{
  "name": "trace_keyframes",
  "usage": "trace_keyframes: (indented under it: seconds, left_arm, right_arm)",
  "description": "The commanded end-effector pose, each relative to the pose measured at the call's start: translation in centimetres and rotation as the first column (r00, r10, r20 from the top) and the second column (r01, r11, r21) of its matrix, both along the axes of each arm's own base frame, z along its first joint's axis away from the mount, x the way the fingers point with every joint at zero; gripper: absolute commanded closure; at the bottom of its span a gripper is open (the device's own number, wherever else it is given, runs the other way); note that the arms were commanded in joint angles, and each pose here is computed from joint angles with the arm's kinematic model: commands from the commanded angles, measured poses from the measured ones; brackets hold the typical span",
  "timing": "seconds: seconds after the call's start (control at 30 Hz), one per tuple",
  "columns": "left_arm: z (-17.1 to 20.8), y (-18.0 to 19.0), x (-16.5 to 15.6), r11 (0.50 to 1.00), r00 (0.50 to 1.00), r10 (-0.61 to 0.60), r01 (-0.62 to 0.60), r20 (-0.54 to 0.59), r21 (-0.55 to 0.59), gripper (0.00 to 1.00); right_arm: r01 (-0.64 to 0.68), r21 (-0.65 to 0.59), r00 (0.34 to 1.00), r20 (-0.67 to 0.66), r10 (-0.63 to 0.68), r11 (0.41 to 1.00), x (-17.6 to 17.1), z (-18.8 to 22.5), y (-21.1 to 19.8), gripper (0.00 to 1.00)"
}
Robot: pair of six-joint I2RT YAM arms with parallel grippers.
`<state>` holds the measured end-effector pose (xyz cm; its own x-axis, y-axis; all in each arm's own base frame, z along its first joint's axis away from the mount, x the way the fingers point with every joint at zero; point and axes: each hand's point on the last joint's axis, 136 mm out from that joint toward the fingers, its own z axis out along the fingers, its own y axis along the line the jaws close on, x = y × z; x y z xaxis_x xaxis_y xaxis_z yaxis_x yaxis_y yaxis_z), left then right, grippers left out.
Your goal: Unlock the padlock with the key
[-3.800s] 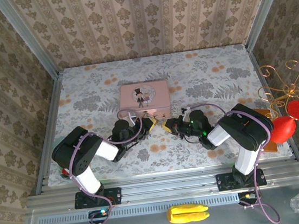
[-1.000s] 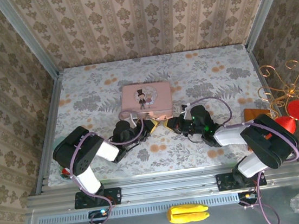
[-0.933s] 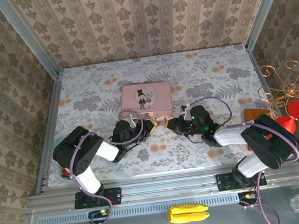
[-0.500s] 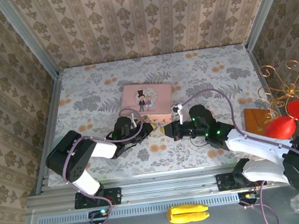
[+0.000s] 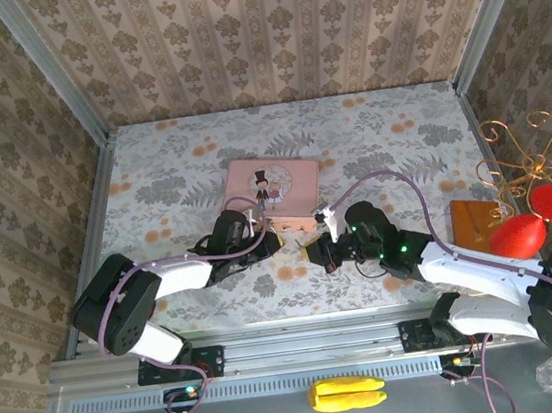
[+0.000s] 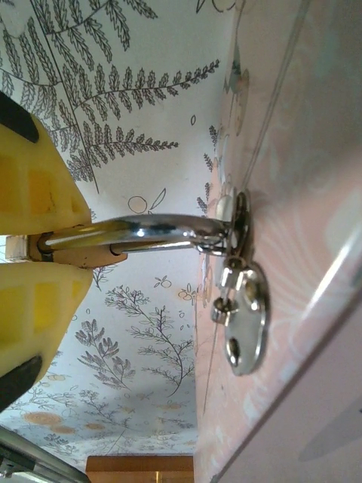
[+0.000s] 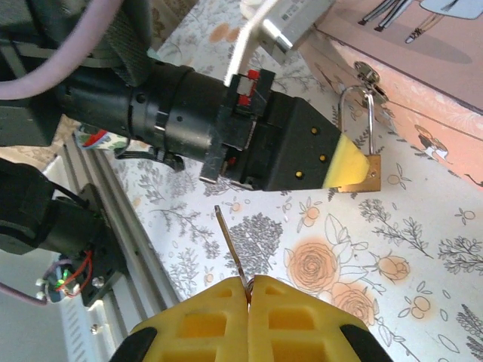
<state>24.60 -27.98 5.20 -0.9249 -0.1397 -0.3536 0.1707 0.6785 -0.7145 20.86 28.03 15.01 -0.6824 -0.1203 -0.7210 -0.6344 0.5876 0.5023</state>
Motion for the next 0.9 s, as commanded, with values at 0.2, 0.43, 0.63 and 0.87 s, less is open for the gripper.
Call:
trace_keyframes:
  seconds: [0.2, 0.43, 0.63, 0.87]
  left_arm:
    - [-0.8, -0.1, -1.0, 0.999, 0.999, -0.044, 0.044, -0.017, 0.001, 0.96]
    - [-1.7, 1.1, -1.8, 0.998, 0.999, -0.037, 0.039, -0.032, 0.044, 0.83]
    - [0.6, 3.4, -1.6, 0.992, 0.995, 0.019, -0.031, 0.098, 0.119, 0.64]
    - [8.3, 3.4, -2.7, 0.995, 0.923, -0.043, 0.005, 0.382, 0.100, 0.44]
  right_arm:
    - [0.004, -0.099, 1.000, -0.018, -0.006, 0.995, 0.2, -2.6, 0.7, 1.00]
    - [-0.004, -0.127, 1.000, -0.010, 0.003, 0.992, -0.1, -3.2, 0.7, 1.00]
    - [-0.023, -0.126, 1.000, 0.001, 0.024, 0.992, -0.3, -2.9, 0.9, 1.00]
    - [-0.029, -0.110, 0.999, 0.024, 0.032, 0.994, -0.4, -2.3, 1.4, 1.00]
